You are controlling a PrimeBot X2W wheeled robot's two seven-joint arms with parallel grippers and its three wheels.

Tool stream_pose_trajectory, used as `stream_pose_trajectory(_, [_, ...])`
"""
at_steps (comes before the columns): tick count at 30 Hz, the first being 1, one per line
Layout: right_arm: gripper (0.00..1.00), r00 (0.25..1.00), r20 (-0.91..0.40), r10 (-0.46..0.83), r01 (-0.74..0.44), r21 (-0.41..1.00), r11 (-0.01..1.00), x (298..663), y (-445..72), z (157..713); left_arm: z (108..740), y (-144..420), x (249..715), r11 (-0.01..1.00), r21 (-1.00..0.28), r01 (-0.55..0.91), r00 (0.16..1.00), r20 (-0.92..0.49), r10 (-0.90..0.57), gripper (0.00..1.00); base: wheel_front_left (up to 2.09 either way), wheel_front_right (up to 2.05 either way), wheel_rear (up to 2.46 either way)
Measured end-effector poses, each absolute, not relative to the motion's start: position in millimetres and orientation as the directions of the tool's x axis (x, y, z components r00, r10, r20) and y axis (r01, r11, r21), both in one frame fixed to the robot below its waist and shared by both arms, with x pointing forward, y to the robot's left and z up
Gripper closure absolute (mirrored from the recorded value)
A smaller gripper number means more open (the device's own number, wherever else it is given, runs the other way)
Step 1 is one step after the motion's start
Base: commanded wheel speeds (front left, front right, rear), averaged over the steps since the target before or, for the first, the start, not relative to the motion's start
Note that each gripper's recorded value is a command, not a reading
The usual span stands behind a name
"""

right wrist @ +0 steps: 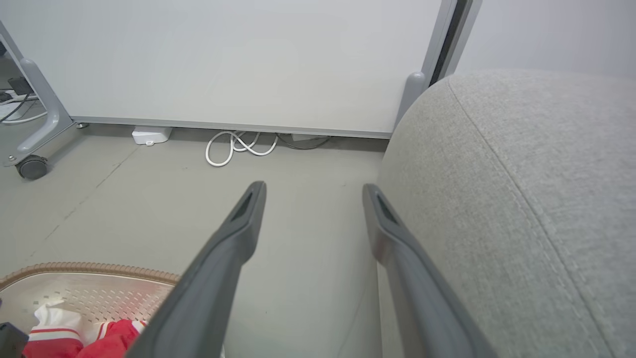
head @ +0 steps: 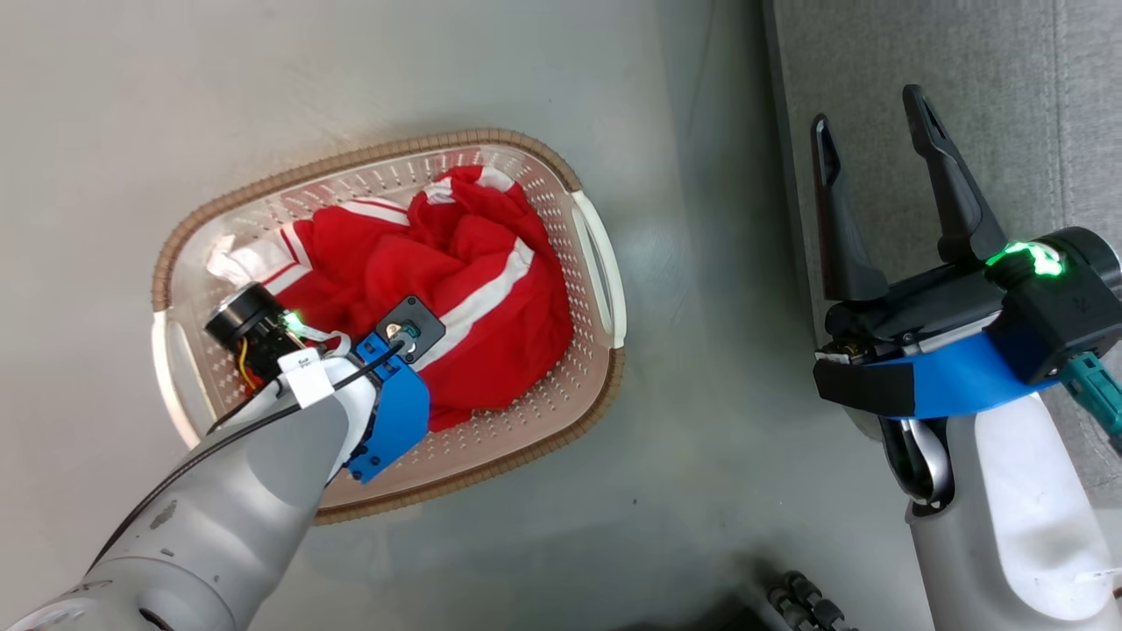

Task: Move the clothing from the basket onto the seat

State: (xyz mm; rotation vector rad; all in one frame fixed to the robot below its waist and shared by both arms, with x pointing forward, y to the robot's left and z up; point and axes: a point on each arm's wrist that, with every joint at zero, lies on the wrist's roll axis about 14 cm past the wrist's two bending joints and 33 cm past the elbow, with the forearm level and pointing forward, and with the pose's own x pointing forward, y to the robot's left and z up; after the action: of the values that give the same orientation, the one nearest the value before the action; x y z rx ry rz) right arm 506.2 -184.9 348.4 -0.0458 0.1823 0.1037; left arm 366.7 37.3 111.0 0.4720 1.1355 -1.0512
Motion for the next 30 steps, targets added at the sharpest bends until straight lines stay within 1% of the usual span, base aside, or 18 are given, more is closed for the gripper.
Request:
stream_pose_trajectory(6, [0.0,0.984,-0.145,0.107,-0.113,-0.033,0.993,506,-181,370,140,23,375,0.491,-0.177,0.853,0.116,-0.853,-0.508,1.0,0.0,0.0,0.0])
stream_pose_trajectory(13, [0.0,0.988,-0.108,0.11,-0.114,-0.033,0.993,497,-177,395,183,6,385,0.52,-0.158,0.839,0.218,-0.778,-0.589,1.0,0.0,0.0,0.0])
stream_pose_trajectory(25, [0.0,0.989,-0.023,0.144,-0.144,-0.03,0.989,478,-162,445,259,2,403,0.615,-0.117,0.78,0.404,-0.657,-0.636,1.0,0.0,0.0,0.0])
stream_pose_trajectory(30, [0.0,0.988,0.004,0.155,-0.155,-0.026,0.988,466,-156,462,301,2,421,0.656,-0.093,0.749,0.5,-0.57,-0.652,1.0,0.0,0.0,0.0])
